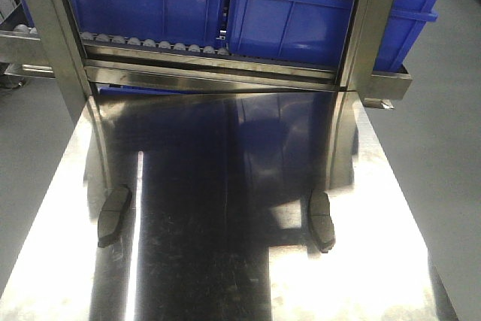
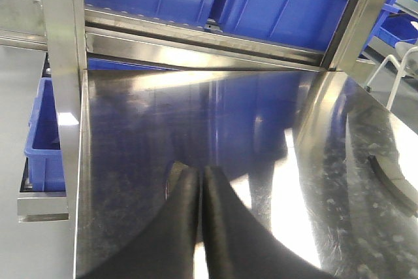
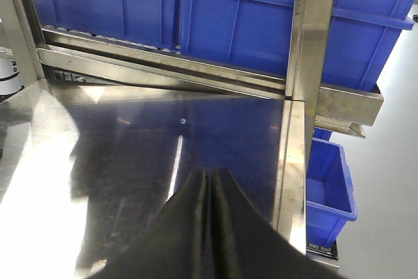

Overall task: Move and align brake pads A on conveyor
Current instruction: 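Stop the base facing the two brake pads on the steel table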

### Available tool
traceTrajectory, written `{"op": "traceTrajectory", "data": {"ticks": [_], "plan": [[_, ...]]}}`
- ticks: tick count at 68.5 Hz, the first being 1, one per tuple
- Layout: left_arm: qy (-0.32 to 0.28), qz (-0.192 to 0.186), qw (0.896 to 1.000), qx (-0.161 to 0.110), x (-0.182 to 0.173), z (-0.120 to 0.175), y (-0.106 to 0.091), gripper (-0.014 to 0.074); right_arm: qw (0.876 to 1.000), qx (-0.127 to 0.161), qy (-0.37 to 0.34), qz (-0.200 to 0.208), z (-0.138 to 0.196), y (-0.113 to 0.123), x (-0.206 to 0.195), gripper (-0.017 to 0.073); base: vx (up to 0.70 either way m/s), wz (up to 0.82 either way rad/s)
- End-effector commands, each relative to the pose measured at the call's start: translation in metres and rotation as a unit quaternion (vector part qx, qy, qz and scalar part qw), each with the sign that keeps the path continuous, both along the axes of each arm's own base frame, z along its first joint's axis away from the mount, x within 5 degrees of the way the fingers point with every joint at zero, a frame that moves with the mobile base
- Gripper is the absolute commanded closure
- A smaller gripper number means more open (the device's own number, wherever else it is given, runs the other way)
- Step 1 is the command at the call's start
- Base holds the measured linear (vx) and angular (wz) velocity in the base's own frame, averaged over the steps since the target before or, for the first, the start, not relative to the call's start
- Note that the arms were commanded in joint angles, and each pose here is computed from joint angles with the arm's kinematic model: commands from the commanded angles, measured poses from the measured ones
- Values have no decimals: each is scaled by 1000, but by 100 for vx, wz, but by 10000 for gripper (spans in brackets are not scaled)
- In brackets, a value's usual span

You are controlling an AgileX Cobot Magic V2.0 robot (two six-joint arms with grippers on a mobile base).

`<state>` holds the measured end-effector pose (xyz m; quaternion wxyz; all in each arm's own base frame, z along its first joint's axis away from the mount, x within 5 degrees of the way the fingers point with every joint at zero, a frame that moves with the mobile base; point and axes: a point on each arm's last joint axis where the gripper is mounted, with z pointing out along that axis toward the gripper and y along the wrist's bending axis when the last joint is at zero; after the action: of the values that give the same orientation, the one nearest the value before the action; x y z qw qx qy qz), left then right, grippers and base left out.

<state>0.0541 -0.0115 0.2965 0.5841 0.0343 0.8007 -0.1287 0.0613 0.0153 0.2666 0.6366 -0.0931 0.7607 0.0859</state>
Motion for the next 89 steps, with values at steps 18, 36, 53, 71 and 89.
{"op": "traceTrajectory", "data": {"ticks": [18,36,53,71,89], "plan": [[-38,-6,999,-10,1,13,-1,600,999,4,-47,0,15,0,1,562,0,0],[-38,-6,999,-10,1,13,-1,600,999,4,-47,0,15,0,1,562,0,0],[-38,-6,999,-11,1,13,-1,600,999,4,-47,0,15,0,1,562,0,0],[-51,-8,999,-14,2,16,-2,597,999,4,-47,0,15,0,1,562,0,0],[-53,-8,998,-15,2,16,-2,273,999,4,-47,0,15,0,1,562,0,0]]}}
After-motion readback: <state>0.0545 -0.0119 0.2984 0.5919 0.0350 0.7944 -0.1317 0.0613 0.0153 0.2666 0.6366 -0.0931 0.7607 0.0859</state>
